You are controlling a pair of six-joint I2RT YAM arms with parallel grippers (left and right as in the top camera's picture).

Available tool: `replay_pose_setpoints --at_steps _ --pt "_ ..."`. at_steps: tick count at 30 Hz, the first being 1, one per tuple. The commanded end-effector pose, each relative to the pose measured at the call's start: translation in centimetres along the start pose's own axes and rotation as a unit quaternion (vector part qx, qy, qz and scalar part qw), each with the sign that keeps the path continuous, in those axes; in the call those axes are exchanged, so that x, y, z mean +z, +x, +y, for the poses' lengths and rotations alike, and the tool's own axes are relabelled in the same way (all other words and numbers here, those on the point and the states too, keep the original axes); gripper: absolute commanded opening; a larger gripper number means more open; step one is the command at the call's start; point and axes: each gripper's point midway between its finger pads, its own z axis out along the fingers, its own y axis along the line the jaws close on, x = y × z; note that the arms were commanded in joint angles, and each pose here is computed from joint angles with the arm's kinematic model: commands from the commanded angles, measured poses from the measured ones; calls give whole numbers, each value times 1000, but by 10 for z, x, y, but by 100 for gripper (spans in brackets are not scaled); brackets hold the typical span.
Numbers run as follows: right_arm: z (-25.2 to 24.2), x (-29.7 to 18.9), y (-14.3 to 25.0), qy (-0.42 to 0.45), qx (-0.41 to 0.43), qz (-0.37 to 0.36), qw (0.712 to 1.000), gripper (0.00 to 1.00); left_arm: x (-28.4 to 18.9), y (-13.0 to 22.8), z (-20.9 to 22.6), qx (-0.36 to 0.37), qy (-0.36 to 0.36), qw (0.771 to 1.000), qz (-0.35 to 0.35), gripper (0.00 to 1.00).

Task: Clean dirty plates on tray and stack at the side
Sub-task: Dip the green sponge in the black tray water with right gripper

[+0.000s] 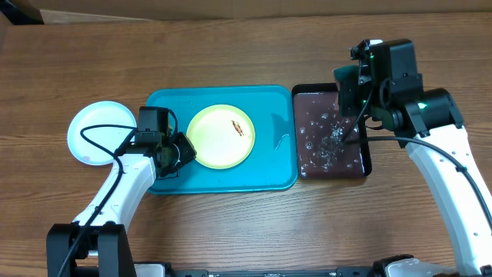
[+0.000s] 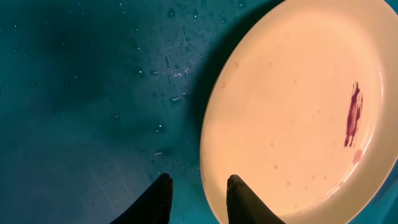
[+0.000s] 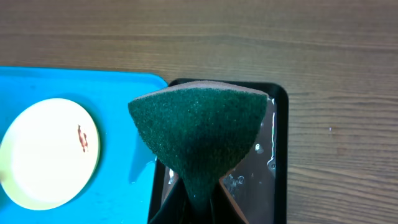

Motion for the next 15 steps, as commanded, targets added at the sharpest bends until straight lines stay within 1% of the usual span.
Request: replay_pose_setpoints --at_steps 1,6,9,13,15 --pt "1 6 1 -3 -2 5 1000 4 -1 -5 -6 10 5 1000 -6 31" --pt "0 13 4 -1 -1 15 1000 4 -1 -8 -8 11 8 1000 -11 32" --pt "0 13 4 -1 -1 15 1000 4 -1 -8 -8 12 9 1000 -12 29" --pt "0 13 4 -1 -1 16 1000 4 -1 -8 -9 12 9 1000 -13 29" --pt "0 13 4 -1 -1 16 1000 4 -1 -9 -9 12 11 1000 -15 31"
